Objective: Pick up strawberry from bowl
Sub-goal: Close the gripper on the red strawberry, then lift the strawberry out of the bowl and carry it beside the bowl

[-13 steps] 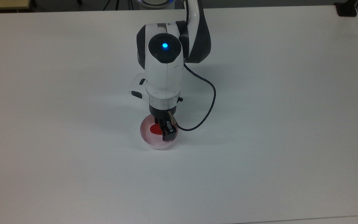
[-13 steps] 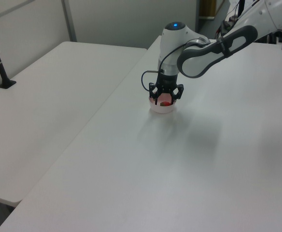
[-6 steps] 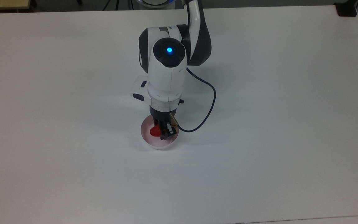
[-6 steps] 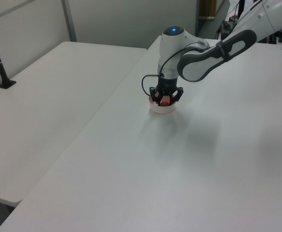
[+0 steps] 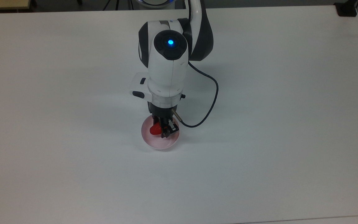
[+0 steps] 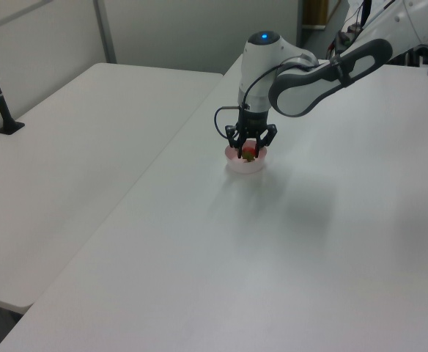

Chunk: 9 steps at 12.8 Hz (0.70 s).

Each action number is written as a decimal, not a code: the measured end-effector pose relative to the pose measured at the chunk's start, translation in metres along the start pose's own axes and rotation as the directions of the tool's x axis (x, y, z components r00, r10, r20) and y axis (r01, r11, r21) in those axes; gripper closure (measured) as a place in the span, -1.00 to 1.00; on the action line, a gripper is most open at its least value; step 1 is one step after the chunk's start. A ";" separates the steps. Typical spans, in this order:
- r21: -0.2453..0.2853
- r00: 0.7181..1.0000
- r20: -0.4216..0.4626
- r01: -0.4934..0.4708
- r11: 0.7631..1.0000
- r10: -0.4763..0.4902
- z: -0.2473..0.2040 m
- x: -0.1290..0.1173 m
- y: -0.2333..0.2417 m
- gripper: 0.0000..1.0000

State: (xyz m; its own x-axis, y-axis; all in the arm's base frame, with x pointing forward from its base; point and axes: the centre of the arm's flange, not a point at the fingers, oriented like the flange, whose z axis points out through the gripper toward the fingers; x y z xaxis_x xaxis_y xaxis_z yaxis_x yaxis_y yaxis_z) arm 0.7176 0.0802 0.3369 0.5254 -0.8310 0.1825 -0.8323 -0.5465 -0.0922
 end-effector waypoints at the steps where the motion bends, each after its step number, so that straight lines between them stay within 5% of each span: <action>1: -0.005 1.000 0.000 0.030 1.000 -0.030 -0.007 0.001 0.001 0.07; 6: -0.089 0.974 0.049 0.223 0.971 -0.220 -0.050 0.020 0.024 0.07; 9: -0.125 0.929 0.102 0.367 0.922 -0.356 -0.052 0.068 0.062 0.07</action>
State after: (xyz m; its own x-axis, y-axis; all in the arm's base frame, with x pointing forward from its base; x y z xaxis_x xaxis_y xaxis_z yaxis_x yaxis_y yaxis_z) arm 0.6927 -0.0048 0.3947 0.8022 -0.5882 0.1026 -0.5967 -0.7956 0.1046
